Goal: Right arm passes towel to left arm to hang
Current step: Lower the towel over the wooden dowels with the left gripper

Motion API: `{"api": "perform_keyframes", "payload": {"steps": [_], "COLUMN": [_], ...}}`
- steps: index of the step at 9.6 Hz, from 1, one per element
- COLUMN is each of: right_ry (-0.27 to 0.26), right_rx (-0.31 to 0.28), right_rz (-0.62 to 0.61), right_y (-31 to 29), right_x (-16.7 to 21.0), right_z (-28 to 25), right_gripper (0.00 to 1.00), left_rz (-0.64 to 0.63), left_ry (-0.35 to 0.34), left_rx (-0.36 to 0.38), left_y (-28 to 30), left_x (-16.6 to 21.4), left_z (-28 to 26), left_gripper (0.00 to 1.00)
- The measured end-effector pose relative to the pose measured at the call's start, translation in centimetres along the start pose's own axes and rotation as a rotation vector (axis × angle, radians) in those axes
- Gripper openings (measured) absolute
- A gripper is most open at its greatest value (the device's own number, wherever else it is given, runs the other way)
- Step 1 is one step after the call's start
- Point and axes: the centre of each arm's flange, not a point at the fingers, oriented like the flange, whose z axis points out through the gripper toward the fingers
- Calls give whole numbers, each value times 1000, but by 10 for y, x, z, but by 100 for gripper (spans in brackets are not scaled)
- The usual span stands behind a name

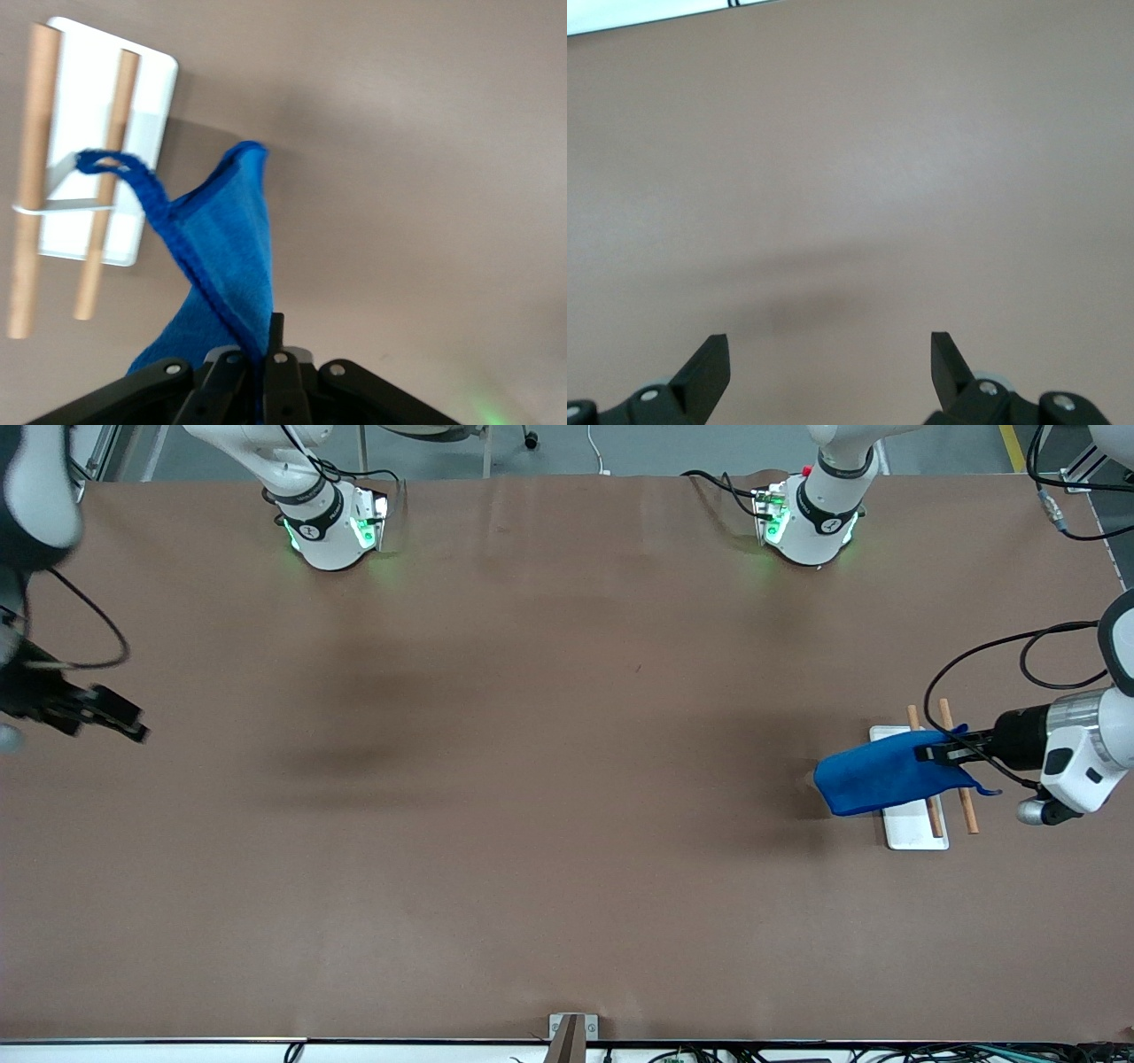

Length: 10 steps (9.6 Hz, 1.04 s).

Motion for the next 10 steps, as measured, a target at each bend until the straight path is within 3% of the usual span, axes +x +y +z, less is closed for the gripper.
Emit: {"api": "perform_keyframes", "payload": {"steps": [2,4,10], "right_ry": [-52,-33,-62], "right_rx": [-8,-9,-11], "right_rz": [83,113,30], "right_y": [16,30,28], "right_x": [-13,-21,-11], "right_z": [-56,-106,-90], "right_gripper": [100,100,100], "left_rz": [11,25,87], "left_ry": [-14,-27,17], "left_rx": [13,48,157], "left_y": [-34,-46,-110], "left_x": [4,8,18], "left_z": [-1,7,-7], "left_gripper": [2,2,2]}}
